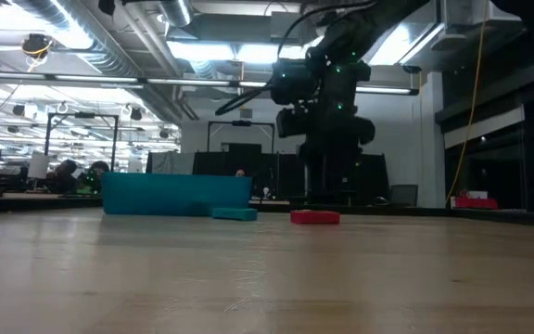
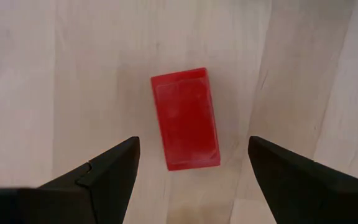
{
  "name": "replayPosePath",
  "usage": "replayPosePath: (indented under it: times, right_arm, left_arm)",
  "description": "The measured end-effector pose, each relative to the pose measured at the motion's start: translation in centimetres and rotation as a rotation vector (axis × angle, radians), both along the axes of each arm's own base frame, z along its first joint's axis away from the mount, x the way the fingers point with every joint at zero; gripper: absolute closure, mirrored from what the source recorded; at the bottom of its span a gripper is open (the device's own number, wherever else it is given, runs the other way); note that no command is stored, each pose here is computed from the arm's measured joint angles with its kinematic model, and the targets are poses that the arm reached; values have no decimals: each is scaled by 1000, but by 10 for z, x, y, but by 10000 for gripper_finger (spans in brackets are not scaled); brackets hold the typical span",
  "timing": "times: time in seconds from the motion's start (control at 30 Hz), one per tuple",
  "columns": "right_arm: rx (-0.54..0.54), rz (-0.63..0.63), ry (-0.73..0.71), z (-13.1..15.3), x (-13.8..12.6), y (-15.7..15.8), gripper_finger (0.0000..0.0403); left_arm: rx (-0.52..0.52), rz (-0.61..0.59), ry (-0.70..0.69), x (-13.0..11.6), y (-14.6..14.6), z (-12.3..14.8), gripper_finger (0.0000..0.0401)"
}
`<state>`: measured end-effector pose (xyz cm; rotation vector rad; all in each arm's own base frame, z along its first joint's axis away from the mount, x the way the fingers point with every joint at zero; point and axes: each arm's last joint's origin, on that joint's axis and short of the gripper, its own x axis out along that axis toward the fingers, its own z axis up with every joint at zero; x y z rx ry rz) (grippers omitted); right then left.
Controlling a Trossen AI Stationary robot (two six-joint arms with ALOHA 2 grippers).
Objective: Pick & Place Office items
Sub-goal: Put the red digital clock into the white bin
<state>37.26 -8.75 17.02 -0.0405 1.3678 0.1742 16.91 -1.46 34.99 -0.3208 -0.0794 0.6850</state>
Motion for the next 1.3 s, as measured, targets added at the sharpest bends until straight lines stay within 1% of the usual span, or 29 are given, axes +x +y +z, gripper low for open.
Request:
replayPosePath:
  times: [0.23,0.37,0.57,0.7,0.8,0.9,0.97,1.03,1.2,1.3]
  right_arm:
    - [-1,-19,-34,-10,0,1,99]
    - [19,-19,-45,-14,-2,0,99]
    - [38,-16,-31,-22,-6,2,99]
    - [55,-15,-21,-31,-11,4,99]
    - [60,-39,-26,-33,-12,4,99]
    - [43,-68,-35,-33,-11,3,103]
    - [40,-83,-52,-33,-9,3,116]
    - [37,-86,-62,-33,-8,2,145]
    - [37,-87,-61,-33,-8,2,261]
    - [73,-89,-69,-33,-9,0,258]
  left_arm:
    - [-15,0,-16,0,0,0,185]
    - [-21,-1,-21,0,0,0,185]
    - [-21,-1,-19,0,0,0,191]
    - [-18,0,-10,0,0,-1,198]
    - [-17,11,-6,0,2,-1,203]
    - [-18,17,-6,1,5,-1,205]
    - [-20,10,-6,1,6,-1,205]
    - [-21,3,-7,2,8,-1,205]
    - [-27,-1,-9,2,10,-1,205]
    - [-28,-4,-9,2,11,-1,205]
